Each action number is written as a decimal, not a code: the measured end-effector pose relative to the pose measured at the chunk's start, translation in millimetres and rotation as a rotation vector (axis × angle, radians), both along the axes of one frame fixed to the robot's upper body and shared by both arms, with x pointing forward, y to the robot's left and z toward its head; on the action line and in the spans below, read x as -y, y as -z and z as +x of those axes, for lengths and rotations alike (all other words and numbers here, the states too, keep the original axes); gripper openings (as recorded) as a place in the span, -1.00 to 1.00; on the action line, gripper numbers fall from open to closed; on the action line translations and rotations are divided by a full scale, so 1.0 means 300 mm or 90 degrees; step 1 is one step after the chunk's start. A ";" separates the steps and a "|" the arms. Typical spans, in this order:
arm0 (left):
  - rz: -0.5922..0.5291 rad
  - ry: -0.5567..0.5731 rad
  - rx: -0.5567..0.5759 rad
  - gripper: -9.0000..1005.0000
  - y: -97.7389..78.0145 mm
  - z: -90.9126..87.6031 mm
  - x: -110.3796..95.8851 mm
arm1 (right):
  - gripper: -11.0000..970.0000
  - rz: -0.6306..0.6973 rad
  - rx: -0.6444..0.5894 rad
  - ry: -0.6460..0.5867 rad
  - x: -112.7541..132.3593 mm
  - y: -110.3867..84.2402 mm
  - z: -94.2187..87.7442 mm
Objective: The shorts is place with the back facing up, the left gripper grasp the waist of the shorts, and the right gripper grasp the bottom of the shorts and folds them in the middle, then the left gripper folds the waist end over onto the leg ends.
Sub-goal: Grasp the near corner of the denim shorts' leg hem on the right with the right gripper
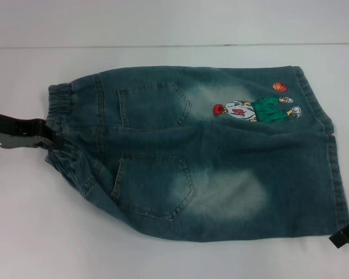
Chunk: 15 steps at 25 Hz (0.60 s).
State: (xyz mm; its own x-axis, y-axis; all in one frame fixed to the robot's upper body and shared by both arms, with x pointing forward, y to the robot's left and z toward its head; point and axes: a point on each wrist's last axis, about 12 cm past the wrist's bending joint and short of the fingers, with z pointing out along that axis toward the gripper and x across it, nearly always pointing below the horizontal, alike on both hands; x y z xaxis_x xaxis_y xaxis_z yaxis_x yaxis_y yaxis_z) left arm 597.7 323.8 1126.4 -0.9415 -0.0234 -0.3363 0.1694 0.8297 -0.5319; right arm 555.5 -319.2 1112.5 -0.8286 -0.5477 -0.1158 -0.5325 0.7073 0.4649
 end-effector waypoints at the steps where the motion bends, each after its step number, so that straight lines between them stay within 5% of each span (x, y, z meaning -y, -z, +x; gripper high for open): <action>1: 0.000 0.001 0.000 -0.88 0.001 0.000 0.000 | 0.74 0.002 0.001 0.000 -0.002 0.000 0.001; 15: 0.000 0.004 0.001 -0.88 0.006 -0.004 0.002 | 0.72 0.011 0.025 -0.005 -0.018 -0.007 0.024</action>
